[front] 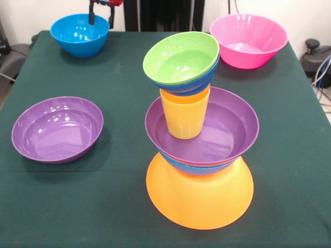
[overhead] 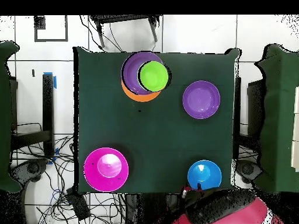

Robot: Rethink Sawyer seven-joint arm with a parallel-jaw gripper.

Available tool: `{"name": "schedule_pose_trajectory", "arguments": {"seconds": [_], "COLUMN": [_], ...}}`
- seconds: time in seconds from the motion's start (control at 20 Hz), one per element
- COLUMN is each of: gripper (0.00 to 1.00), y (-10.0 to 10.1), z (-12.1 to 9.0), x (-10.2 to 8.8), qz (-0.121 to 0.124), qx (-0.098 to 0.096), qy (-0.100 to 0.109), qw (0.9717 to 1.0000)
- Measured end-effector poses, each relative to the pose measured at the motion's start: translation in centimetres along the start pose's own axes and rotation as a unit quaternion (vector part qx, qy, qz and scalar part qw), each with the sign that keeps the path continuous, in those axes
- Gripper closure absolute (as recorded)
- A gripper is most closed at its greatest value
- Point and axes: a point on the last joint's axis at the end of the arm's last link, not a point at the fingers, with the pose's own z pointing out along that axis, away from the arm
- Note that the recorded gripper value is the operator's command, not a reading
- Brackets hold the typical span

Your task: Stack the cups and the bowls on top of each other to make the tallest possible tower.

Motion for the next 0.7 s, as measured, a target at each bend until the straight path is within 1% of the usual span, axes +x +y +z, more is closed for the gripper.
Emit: {"name": "schedule_pose_trajectory", "arguments": {"seconds": [0.3,0.7], "gripper": [0.0,0.0], "y": [0.1,0.7], "z": [-0.2,0.0], "x": [-1.0,-2.4], "qz": [-0.006,-0.011], "qx": [-0.001,-0.008], "qy": [0.004,-0.012], "qw": [1.0,0.9998]}}
